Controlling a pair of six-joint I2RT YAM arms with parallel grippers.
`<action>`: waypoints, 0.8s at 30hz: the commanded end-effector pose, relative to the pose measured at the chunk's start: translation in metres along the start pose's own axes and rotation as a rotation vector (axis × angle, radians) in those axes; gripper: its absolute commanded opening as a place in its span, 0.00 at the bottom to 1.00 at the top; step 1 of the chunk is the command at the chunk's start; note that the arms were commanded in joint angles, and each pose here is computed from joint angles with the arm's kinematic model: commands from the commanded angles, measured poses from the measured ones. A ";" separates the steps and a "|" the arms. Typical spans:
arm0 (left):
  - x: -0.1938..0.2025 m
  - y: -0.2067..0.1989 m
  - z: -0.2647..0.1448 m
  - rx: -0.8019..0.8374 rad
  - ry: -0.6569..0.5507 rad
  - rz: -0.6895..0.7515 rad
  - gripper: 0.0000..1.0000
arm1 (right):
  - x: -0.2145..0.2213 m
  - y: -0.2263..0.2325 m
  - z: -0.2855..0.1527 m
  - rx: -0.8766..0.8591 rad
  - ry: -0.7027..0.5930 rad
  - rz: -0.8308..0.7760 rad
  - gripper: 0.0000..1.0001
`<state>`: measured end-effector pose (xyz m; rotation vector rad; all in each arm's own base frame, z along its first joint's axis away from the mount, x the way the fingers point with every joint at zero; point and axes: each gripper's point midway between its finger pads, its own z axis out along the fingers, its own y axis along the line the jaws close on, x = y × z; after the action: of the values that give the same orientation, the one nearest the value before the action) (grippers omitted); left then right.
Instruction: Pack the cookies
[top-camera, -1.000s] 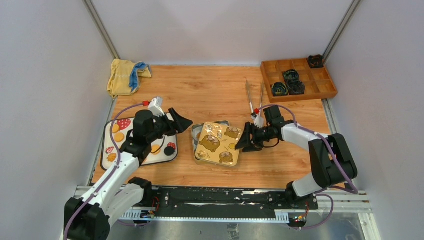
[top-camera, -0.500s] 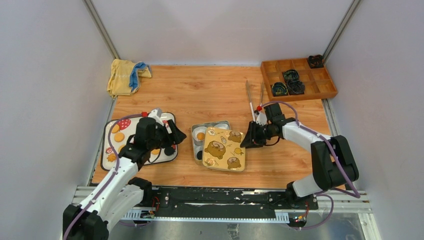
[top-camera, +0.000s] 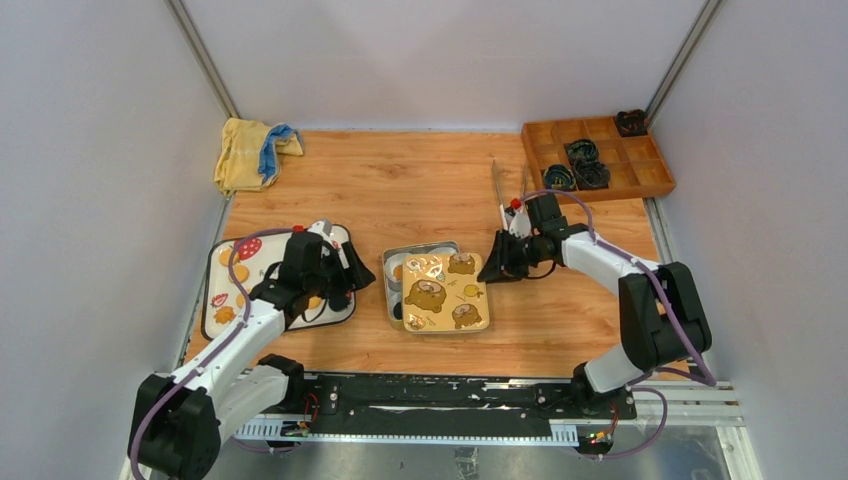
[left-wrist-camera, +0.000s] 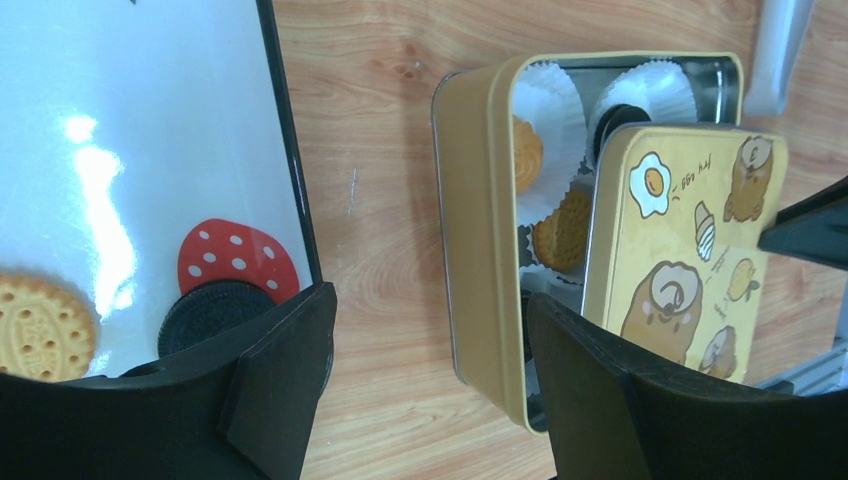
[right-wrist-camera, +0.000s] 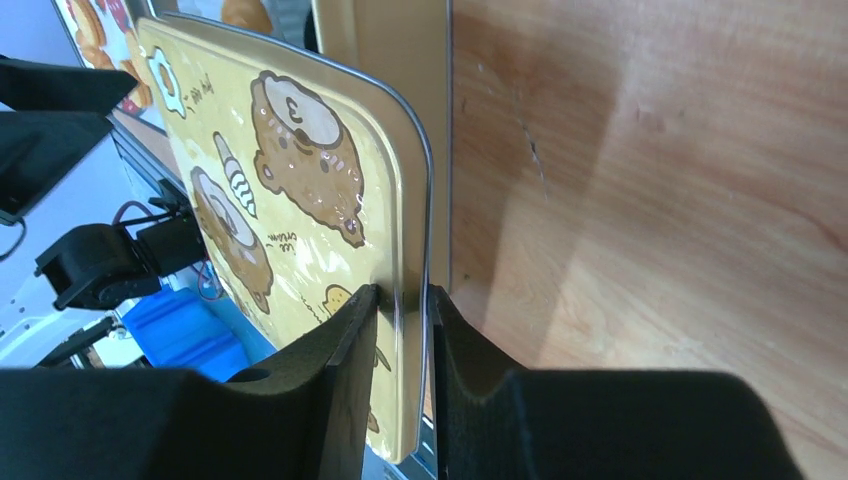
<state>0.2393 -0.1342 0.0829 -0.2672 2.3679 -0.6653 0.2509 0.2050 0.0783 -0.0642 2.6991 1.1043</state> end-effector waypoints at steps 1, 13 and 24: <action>0.007 0.001 0.008 0.002 0.018 0.003 0.74 | -0.014 0.009 0.005 -0.013 -0.001 0.002 0.27; 0.016 0.023 0.014 -0.131 0.060 0.007 0.28 | -0.032 0.017 0.032 -0.040 0.023 -0.002 0.23; 0.028 0.002 0.043 -0.040 0.115 0.023 0.26 | -0.037 0.021 0.045 -0.058 0.046 -0.021 0.21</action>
<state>0.2315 -0.1423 0.0308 -0.2680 2.5458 -0.5735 0.2922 0.2433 0.0728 -0.1072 2.6785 1.2023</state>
